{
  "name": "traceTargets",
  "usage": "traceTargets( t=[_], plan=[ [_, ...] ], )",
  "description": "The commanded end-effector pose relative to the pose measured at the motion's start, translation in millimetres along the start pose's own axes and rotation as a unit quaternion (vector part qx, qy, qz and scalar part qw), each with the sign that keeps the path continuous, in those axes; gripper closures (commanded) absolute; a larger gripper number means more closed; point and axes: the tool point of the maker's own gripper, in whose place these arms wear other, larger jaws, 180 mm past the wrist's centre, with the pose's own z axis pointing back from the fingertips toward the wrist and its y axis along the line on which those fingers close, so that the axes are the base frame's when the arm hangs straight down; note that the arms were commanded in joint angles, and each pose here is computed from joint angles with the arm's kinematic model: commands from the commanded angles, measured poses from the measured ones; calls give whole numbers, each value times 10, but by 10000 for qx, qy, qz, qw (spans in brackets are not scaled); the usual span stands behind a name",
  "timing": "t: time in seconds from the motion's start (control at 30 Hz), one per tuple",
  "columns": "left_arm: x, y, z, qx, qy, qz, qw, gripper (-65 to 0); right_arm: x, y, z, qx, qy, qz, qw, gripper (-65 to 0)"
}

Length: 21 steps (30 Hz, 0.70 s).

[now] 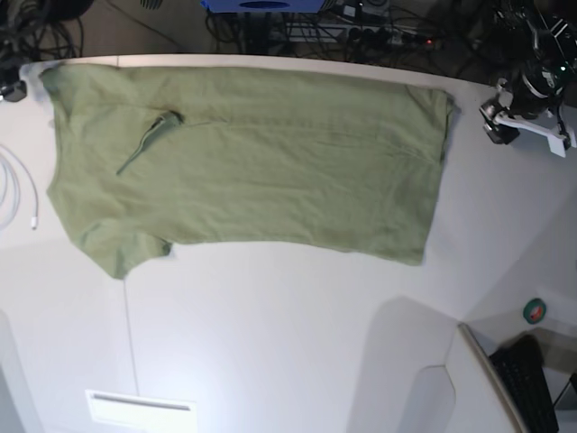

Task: Layout the t-shirt on the table in an organized manner, then fold the t-shirt properly
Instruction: 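Lay the shirt down and open both grippers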

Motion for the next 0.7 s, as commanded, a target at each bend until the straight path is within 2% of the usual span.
traceTargets(
  t=[0.0,0.1,0.17,0.2,0.3,0.4,0.47,0.53,0.67],
  plan=[
    [247,53,45,24,-307,-119,9995,-466,271,144,12,140,-274,150,9994,-368],
    [437,99,57,72,-467,-213,9987,-464,657,309,-116,11,-500,474,9976,-368],
    [462,102,63,77,-491,-232,9985,-462,902,609,-218,94,-631,1047,9925,-368],
    [475,83,60,58,-498,-264,9984,-462,974,765,-274,132,-623,1428,9877,-368],
    [467,61,59,36,-502,-263,9984,-462,1072,1305,-538,167,-452,2622,9638,-365],
    [484,39,53,10,-516,-242,9984,-457,1154,1590,-763,-38,-557,3128,9482,-365],
    [471,53,54,23,-500,-238,9985,-405,1142,1749,-921,-119,-578,3459,9364,-365],
    [473,75,61,47,-507,-221,9985,-321,1072,1832,-1067,-145,-458,3644,9300,-365],
    [470,82,60,53,-504,-213,9985,-125,925,1843,-1314,-114,-209,3620,9319,-365]
  ],
)
